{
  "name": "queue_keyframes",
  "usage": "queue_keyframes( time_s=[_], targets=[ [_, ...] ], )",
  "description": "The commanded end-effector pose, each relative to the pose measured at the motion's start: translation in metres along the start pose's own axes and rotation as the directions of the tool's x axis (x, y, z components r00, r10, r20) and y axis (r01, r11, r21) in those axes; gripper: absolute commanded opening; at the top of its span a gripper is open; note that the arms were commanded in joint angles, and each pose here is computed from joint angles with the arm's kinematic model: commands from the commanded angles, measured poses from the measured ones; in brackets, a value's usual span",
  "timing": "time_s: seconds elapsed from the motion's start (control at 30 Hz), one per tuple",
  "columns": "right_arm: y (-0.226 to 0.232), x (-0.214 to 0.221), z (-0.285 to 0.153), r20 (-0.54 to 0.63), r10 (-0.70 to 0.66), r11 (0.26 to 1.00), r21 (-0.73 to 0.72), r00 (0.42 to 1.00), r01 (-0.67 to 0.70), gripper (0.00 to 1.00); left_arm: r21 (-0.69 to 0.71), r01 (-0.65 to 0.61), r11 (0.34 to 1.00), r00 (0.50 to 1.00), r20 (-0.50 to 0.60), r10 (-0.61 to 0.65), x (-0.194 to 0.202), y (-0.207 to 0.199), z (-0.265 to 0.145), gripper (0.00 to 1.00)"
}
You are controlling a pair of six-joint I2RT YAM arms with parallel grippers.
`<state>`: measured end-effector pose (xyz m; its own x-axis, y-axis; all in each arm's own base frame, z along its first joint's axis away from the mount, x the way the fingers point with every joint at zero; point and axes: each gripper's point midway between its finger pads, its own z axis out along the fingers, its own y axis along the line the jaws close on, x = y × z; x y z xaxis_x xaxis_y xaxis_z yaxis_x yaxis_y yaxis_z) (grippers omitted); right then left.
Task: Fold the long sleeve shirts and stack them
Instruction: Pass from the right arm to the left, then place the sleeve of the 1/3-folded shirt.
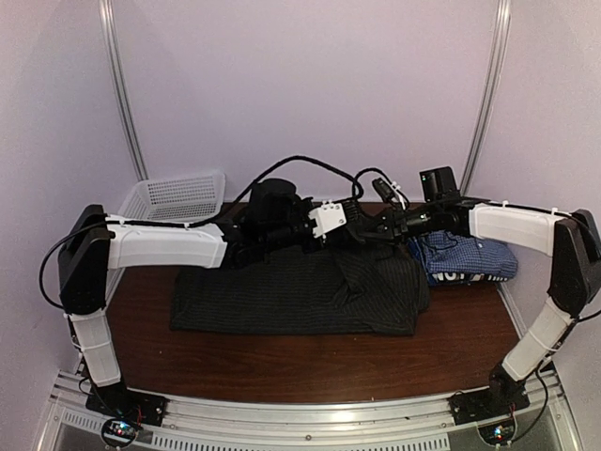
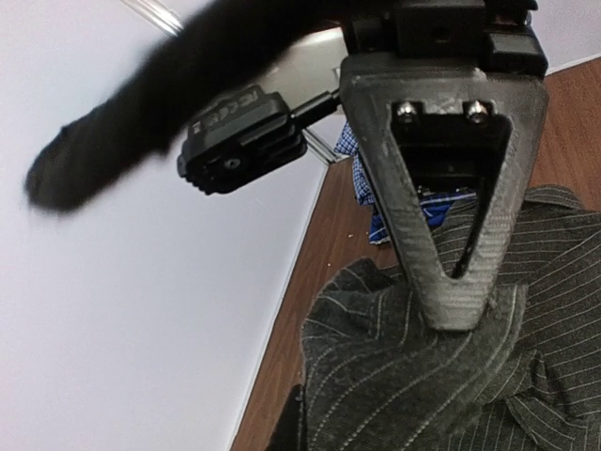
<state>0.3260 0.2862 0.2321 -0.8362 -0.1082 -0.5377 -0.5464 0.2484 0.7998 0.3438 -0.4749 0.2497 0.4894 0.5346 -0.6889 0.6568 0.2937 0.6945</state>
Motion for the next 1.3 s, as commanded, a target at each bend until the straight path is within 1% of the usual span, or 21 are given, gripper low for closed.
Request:
queue_keyframes(
  time_s=[0.0,0.03,0.1,0.17,0.23,0.33,0.4,0.47,0.53,0.6,0.7,0.83,0.97,1.1,1.17,1.27],
  targets=[
    [0.007,-0.014,-0.024,0.082,-0.052,0.997,0.065,0.995,0.046,0.36,-0.069,0.152,0.986,0.988,0.031,-0.15,-0.013,0.023,-0.007,0.0],
    [0.006,-0.016,-0.029,0.098,-0.059,0.995,0.091,0.993,0.05,0.43,-0.091,0.198,0.976,0.98,0.033,-0.196,-0.014,0.029,-0.009,0.0],
    [0.004,-0.016,-0.038,0.124,-0.074,0.988,0.142,0.99,0.056,0.51,-0.138,0.313,0.94,0.949,0.022,-0.313,-0.014,0.044,-0.011,0.0],
    [0.001,-0.016,-0.046,0.149,-0.097,0.977,0.205,0.984,0.065,0.56,-0.128,0.44,0.889,0.896,0.001,-0.444,-0.014,0.05,-0.01,0.0],
    [-0.011,-0.014,-0.055,0.177,-0.111,0.951,0.303,0.978,0.053,0.58,-0.12,0.55,0.827,0.831,-0.025,-0.556,-0.015,0.054,-0.009,0.0],
    [-0.025,-0.007,-0.068,0.193,-0.144,0.905,0.422,0.971,0.051,0.59,-0.099,0.708,0.699,0.699,-0.035,-0.714,-0.02,0.055,-0.013,0.0],
    [-0.035,0.0,-0.073,0.198,-0.157,0.882,0.469,0.967,0.047,0.61,-0.083,0.796,0.6,0.601,-0.016,-0.799,-0.024,0.059,-0.018,0.0],
    [-0.046,0.008,-0.076,0.193,-0.154,0.861,0.507,0.969,0.036,0.61,-0.027,0.868,0.496,0.497,0.005,-0.868,-0.03,0.063,-0.024,0.0],
    [-0.06,0.019,-0.075,0.182,-0.133,0.848,0.53,0.974,0.017,0.62,0.058,0.912,0.407,0.406,0.027,-0.914,-0.043,0.066,-0.031,0.0],
    [-0.07,0.029,-0.072,0.175,-0.119,0.842,0.539,0.977,0.007,0.63,0.132,0.934,0.332,0.33,0.04,-0.943,-0.055,0.069,-0.036,0.0],
    [-0.082,0.043,-0.066,0.163,-0.107,0.841,0.541,0.981,0.002,0.64,0.218,0.946,0.242,0.239,0.039,-0.97,-0.071,0.071,-0.042,0.0],
    [-0.096,0.06,-0.059,0.145,-0.088,0.837,0.547,0.986,-0.006,0.65,0.3,0.939,0.165,0.165,0.026,-0.986,-0.085,0.071,-0.045,0.0],
    [-0.098,0.061,-0.049,0.152,-0.084,0.861,0.509,0.985,-0.005,0.63,0.355,0.928,0.116,0.129,-0.013,-0.992,-0.093,0.065,-0.046,0.0],
    [-0.095,0.047,-0.037,0.158,-0.106,0.878,0.478,0.982,0.018,0.63,0.38,0.921,0.09,0.115,-0.043,-0.992,-0.095,0.06,-0.046,0.0],
    [-0.097,0.04,-0.031,0.154,-0.107,0.881,0.473,0.982,0.022,0.63,0.381,0.92,0.089,0.117,-0.05,-0.992,-0.095,0.058,-0.046,0.0],
    [-0.098,0.031,-0.019,0.145,-0.106,0.893,0.45,0.984,0.03,0.59,0.373,0.924,0.09,0.121,-0.06,-0.991,-0.092,0.054,-0.046,0.0]
  ],
)
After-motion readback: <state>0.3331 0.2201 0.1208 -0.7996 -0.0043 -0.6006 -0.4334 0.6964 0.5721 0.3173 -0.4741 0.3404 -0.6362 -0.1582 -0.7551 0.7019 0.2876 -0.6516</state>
